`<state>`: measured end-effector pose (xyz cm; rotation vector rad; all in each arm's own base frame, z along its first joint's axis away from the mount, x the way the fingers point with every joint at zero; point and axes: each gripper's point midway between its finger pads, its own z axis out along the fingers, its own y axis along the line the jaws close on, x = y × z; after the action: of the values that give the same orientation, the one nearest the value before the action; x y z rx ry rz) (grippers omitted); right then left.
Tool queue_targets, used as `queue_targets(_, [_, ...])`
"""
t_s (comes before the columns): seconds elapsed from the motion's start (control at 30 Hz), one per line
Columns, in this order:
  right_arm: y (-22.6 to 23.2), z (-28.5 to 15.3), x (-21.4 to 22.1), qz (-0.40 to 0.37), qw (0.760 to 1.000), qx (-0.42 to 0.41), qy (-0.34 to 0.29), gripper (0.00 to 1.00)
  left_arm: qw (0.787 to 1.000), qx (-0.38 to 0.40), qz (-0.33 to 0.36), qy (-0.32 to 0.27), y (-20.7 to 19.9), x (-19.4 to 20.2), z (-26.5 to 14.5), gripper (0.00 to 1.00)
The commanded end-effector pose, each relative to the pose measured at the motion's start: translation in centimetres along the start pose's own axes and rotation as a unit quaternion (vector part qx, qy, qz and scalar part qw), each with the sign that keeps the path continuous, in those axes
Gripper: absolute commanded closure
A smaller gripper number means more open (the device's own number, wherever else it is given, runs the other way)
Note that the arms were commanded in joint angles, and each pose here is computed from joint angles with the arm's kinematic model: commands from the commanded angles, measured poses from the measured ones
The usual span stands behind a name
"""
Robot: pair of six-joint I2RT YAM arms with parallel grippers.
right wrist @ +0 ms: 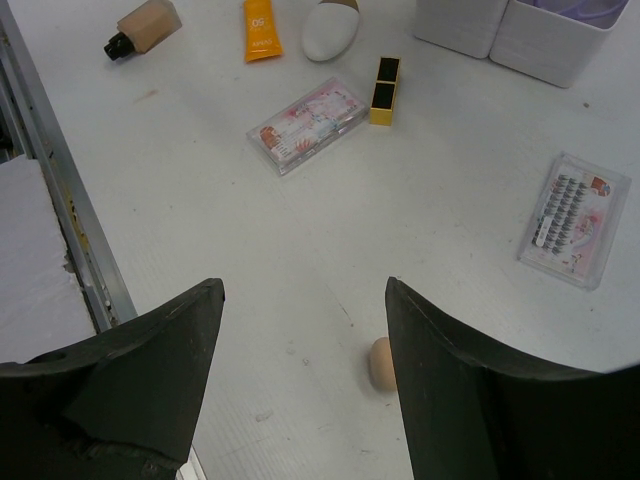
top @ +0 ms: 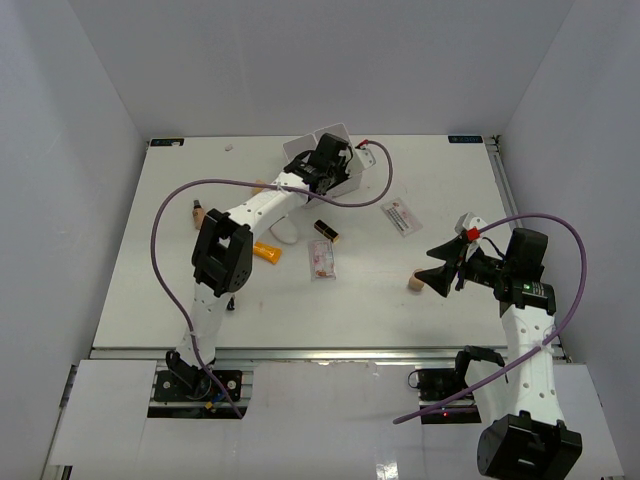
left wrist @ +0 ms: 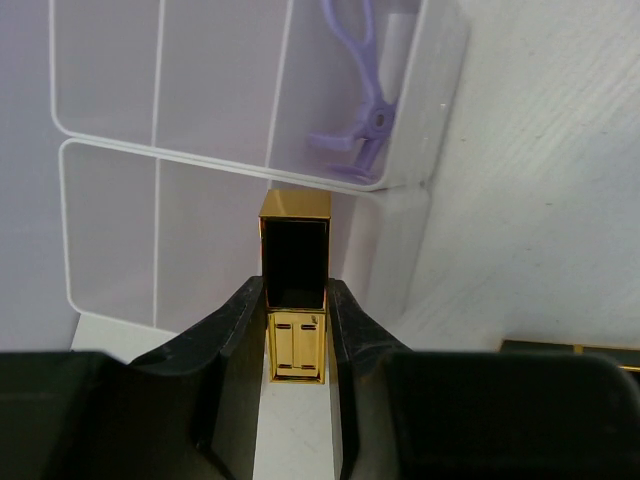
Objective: Organize the makeup
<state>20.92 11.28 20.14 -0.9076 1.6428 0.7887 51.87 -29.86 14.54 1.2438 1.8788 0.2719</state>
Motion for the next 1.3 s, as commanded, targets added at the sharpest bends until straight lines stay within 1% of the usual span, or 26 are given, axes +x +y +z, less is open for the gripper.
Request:
queue_targets(0.0, [0.3, 0.0, -0.2, 0.005, 1.0, -0.011, -0.008, 0.28, 0.998, -0.042, -0.013, -0.037, 3.8, -1.8, -0.9, 0.92])
queue_targets(0.27, [0.2, 0.1, 0.0, 0.007, 1.0, -0.008, -0.005, 0.28, 0.999, -0.028, -0.025, -0.018, 3.1, 0.7, 0.4, 0.91])
queue_targets(0.5, [0.0, 0.1, 0.1, 0.009, 1.0, -0.008, -0.003, 0.28, 0.999, -0.016, -0.031, -0.011, 2.1, 1.5, 0.8, 0.89])
queue_targets(0.53, [0.0, 0.1, 0.1, 0.01, 1.0, -0.007, -0.003, 0.28, 0.999, -0.015, -0.031, -0.009, 2.0, 1.7, 0.9, 0.88])
queue_targets(0.63, [0.0, 0.1, 0.1, 0.009, 1.0, -0.007, -0.002, 0.28, 0.999, -0.013, -0.034, -0.005, 1.6, 2.0, 1.2, 0.79])
queue_targets(0.7, [0.0, 0.1, 0.2, 0.01, 1.0, -0.007, -0.002, 0.28, 0.999, -0.014, -0.039, -0.004, 1.6, 2.0, 1.1, 0.7])
queue_targets(0.73, [0.0, 0.1, 0.2, 0.009, 1.0, -0.006, -0.002, 0.27, 0.999, -0.013, -0.042, -0.003, 1.5, 2.1, 1.1, 0.61])
queue_targets(0.83, [-0.1, 0.1, 0.2, 0.009, 1.0, -0.005, -0.001, 0.28, 0.999, -0.016, -0.044, -0.002, 1.5, 2.2, 1.0, 0.48])
queue_targets(0.97, [-0.1, 0.0, 0.2, 0.01, 1.0, -0.003, -0.001, 0.28, 0.999, -0.019, -0.049, -0.002, 1.7, 2.1, 0.7, 0.43])
queue_targets(1.13, [-0.3, 0.0, 0.3, 0.007, 1.0, 0.0, 0.0, 0.27, 0.998, -0.03, -0.061, -0.015, 2.4, 0.9, -0.7, 0.4])
queue_targets(1.23, [-0.2, 0.0, 0.3, 0.003, 1.0, -0.002, -0.001, 0.27, 0.995, -0.046, -0.084, -0.043, 3.4, -1.5, -3.5, 0.37])
queue_targets(1.27, [0.0, 0.0, 0.3, -0.001, 1.0, -0.007, -0.002, 0.27, 0.992, -0.05, -0.099, -0.054, 3.8, -2.2, -4.7, 0.35])
